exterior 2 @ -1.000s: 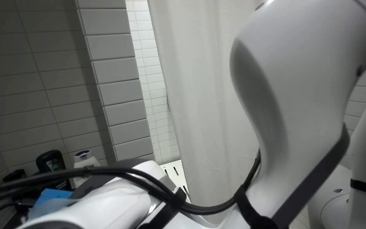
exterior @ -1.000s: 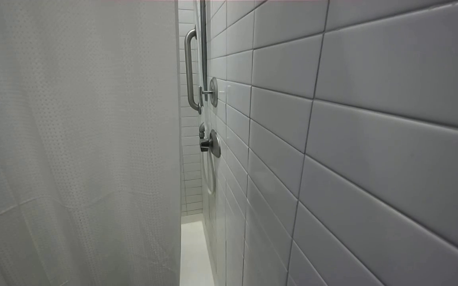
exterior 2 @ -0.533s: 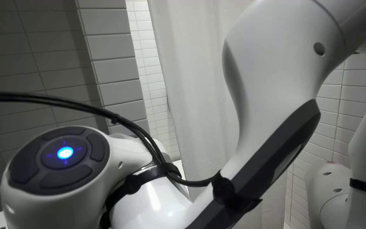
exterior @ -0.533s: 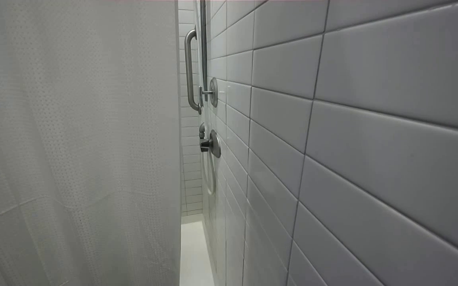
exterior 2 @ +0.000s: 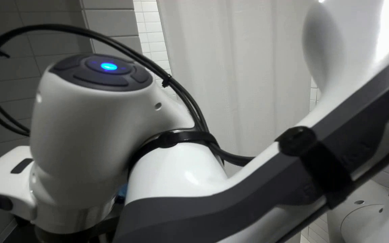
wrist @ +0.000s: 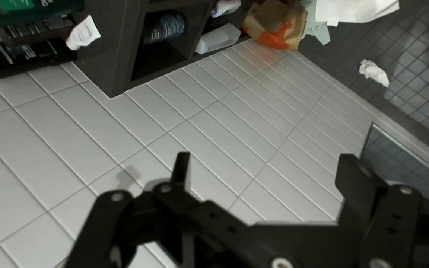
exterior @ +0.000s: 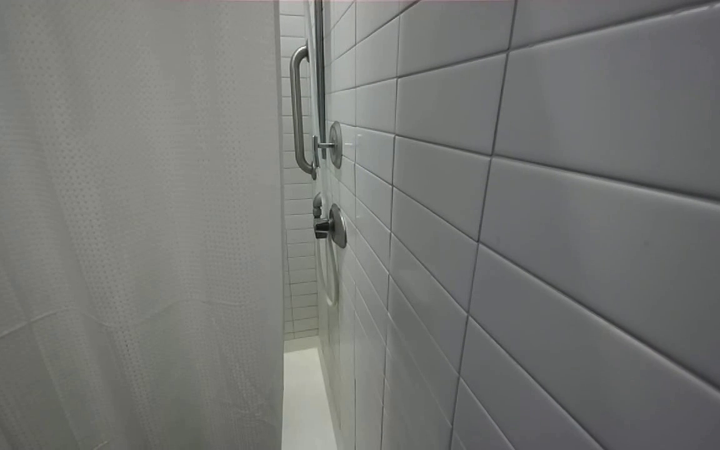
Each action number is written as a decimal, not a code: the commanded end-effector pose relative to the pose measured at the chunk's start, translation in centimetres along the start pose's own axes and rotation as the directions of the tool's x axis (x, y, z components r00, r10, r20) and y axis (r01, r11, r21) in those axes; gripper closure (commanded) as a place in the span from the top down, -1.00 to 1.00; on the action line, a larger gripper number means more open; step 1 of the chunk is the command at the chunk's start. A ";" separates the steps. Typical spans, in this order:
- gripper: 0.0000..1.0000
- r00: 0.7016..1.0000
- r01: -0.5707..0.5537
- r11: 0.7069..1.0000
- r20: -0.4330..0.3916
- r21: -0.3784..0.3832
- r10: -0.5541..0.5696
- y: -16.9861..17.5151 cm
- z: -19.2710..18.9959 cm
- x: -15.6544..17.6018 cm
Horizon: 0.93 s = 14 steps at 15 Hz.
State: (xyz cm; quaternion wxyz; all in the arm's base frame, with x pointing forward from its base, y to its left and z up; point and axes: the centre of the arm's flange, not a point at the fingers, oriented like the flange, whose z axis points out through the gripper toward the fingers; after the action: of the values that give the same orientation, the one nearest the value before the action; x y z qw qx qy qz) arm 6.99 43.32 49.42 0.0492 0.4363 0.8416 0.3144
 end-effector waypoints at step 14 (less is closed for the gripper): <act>1.00 0.778 -0.617 0.741 -0.064 -0.265 0.625 0.5 -9.8 -9.6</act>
State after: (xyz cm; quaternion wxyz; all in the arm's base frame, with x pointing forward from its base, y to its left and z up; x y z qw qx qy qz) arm 9.75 34.23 54.13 0.0015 0.6627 0.6305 0.4040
